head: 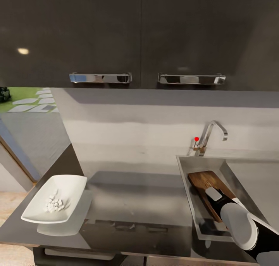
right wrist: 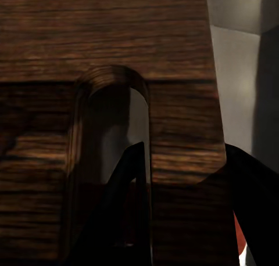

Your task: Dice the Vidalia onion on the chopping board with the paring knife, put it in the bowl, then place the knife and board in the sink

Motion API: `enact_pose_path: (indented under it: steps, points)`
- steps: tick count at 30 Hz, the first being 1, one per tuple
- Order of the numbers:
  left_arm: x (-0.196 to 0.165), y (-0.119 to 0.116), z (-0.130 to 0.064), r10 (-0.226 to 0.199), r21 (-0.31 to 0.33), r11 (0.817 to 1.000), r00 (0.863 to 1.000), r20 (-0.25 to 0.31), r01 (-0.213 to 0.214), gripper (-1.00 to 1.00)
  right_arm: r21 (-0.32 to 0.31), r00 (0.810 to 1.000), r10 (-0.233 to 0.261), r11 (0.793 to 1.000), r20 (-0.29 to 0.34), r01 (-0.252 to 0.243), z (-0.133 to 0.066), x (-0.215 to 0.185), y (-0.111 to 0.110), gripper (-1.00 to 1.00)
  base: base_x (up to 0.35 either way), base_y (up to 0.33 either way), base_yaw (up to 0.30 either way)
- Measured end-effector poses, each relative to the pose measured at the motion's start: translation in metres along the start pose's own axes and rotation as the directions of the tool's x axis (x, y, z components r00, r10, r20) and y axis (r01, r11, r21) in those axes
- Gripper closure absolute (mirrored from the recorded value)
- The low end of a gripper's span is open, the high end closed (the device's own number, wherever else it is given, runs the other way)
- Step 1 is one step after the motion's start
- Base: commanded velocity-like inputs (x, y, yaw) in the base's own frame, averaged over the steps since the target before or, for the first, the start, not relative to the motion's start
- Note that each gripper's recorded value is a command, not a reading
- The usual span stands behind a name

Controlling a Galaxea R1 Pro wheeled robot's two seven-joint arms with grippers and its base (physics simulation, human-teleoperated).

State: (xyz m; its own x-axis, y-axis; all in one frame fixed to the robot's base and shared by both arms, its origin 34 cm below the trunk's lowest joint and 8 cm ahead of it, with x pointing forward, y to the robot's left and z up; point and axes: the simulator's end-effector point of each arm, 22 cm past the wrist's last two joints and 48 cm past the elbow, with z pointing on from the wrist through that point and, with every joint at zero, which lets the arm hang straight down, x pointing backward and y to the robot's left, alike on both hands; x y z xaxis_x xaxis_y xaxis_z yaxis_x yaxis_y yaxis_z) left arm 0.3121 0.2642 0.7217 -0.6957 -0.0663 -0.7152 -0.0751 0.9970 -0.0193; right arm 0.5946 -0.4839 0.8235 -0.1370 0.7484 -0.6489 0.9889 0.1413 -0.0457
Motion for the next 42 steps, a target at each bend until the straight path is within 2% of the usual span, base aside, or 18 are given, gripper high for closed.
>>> enact_pose_path:
  steps: [10,16,23,24,26,42]
  points:
    - [0.005,0.001,-0.001,0.001,-0.001,1.000,1.000,-0.016,-0.001,-1.00,0.011,1.000,-0.009,1.000,0.000,0.009,0.006,0.004,-0.002,1.00,0.000,0.000,0.000]
    - [0.009,0.001,-0.002,0.001,-0.002,1.000,1.000,-0.024,-0.001,-1.00,0.008,0.999,-0.033,0.999,0.016,0.033,0.008,0.002,-0.001,1.00,0.000,0.000,0.000]
    - [0.011,0.001,-0.003,0.001,-0.002,1.000,1.000,-0.031,-0.001,-1.00,0.008,0.999,-0.028,1.000,0.015,0.028,0.010,0.001,0.000,1.00,0.000,0.000,0.000]
    - [0.011,0.001,-0.003,0.001,-0.002,1.000,1.000,-0.031,-0.001,-1.00,0.008,0.999,-0.028,1.000,0.015,0.028,0.010,0.001,0.000,-1.00,0.000,0.000,0.000]
    - [0.011,0.001,-0.002,0.001,-0.002,1.000,0.999,-0.033,-0.002,-1.00,0.027,1.000,-0.011,1.000,-0.007,0.011,0.012,0.011,-0.006,-1.00,0.000,0.000,0.000]
    - [0.012,0.001,-0.002,0.001,-0.003,1.000,0.999,-0.035,-0.001,-1.00,0.013,1.000,-0.018,1.000,0.008,0.018,0.010,0.007,-0.001,-1.00,0.000,0.000,0.000]
